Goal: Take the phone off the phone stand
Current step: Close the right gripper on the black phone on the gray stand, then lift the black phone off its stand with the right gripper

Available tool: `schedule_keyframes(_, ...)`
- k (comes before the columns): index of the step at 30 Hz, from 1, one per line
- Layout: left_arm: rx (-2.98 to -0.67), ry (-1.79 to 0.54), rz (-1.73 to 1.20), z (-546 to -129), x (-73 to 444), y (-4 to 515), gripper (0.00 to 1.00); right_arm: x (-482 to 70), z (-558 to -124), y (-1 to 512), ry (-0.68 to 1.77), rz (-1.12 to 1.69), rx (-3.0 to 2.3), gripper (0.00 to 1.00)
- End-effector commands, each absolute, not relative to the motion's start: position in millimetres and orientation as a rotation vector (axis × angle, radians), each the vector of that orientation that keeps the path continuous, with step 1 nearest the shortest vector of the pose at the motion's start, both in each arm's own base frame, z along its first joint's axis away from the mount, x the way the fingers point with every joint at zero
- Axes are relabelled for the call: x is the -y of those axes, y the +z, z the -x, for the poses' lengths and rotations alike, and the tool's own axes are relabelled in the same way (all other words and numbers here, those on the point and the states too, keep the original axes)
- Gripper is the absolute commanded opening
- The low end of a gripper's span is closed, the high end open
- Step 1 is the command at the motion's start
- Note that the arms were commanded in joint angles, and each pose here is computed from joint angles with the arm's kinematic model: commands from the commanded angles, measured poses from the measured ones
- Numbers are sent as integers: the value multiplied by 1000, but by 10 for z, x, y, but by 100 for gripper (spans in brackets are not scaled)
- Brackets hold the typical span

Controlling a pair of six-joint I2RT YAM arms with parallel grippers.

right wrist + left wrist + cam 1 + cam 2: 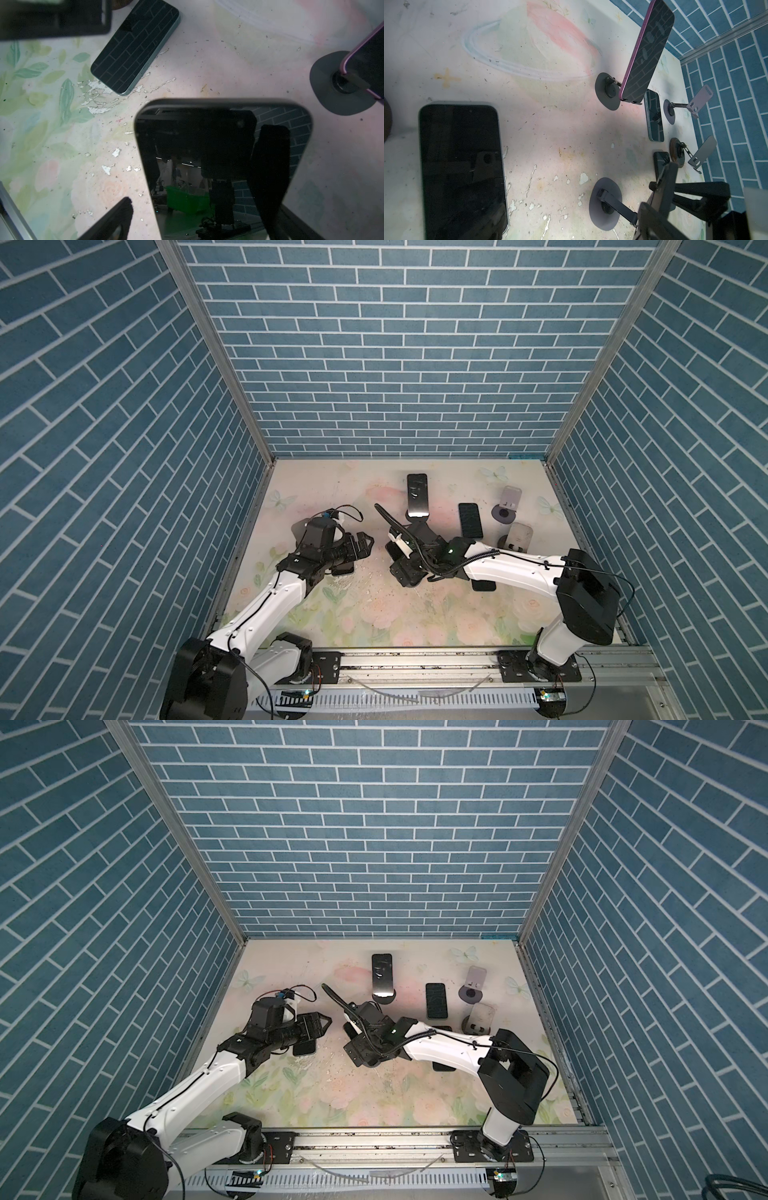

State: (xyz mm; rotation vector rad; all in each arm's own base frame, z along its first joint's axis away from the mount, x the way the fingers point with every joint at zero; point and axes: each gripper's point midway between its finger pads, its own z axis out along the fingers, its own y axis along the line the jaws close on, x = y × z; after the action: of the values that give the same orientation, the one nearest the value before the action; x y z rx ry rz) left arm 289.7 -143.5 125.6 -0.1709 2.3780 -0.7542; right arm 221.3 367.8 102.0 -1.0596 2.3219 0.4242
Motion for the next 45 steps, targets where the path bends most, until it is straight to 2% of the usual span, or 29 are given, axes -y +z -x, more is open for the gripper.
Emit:
schedule_keyframes(1,-2387,-751,164,-2897,1451,1207,100,-3802,-2327,1183,402,1052,-2249,95)
schedule_keyframes(8,-2390,-755,164,-2905,1460,1185,100,-3774,-2374,1167,370,1034,-2241,84)
schedule_keyframes(14,-2394,-751,169,-2901,1453,1170,100,-3795,-2388,1221,381,1024,-2223,65)
schedule_keyframes(25,-2393,-747,179,-2908,1445,1163,100,-3758,-2465,1473,360,954,-2197,48)
schedule_keyframes(37,-2398,-747,184,-2913,1447,1143,100,-3600,-2623,1963,325,778,-2149,47)
schedule_keyframes(45,-2402,-745,185,-2916,1446,1119,100,-3203,-2879,1941,188,606,-2222,45)
